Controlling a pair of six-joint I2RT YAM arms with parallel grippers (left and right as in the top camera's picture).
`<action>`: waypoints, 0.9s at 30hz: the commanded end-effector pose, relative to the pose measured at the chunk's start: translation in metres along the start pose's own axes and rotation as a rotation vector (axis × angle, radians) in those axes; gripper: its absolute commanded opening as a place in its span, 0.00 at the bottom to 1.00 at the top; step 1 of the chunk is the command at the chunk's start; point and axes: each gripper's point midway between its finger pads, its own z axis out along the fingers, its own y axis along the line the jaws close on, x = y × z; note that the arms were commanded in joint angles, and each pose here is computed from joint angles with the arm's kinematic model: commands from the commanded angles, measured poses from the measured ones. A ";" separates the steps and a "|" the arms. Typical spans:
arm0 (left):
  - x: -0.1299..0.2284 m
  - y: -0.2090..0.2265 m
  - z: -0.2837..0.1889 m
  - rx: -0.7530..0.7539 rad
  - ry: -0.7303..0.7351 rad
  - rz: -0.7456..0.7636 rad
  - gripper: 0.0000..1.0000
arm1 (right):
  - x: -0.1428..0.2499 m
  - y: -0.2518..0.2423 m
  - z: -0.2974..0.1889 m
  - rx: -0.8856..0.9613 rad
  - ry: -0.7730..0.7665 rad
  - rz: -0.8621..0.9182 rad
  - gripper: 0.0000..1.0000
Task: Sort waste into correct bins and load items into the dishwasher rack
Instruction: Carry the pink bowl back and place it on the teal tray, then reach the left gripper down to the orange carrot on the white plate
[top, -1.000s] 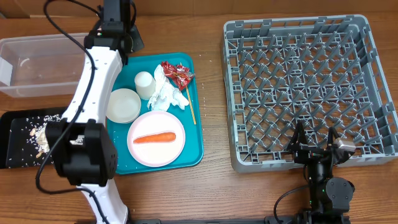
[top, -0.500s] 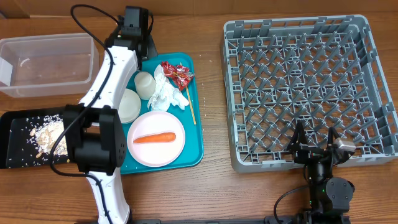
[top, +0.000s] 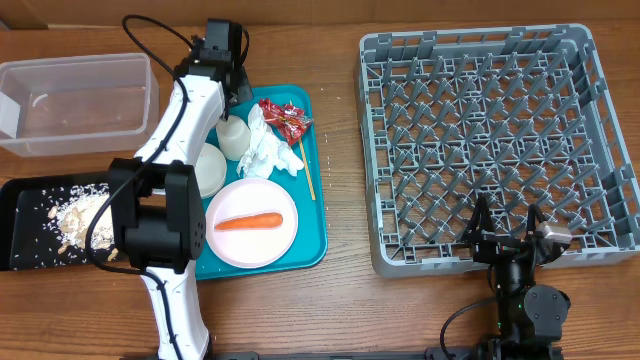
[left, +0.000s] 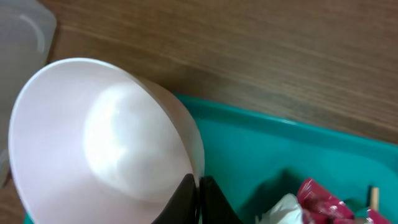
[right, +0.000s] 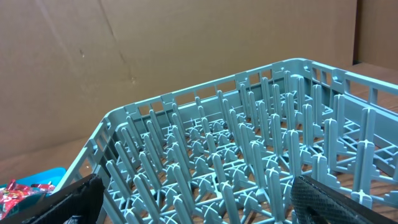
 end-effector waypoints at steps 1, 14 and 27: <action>0.002 0.008 0.002 -0.042 0.010 0.002 0.14 | 0.001 -0.003 0.000 0.013 -0.007 -0.004 1.00; -0.008 0.018 -0.022 -0.080 0.005 0.004 0.45 | 0.001 -0.003 0.000 0.013 -0.007 -0.004 1.00; -0.056 0.023 -0.169 0.052 -0.083 -0.062 1.00 | 0.001 -0.003 0.000 0.013 -0.007 -0.004 1.00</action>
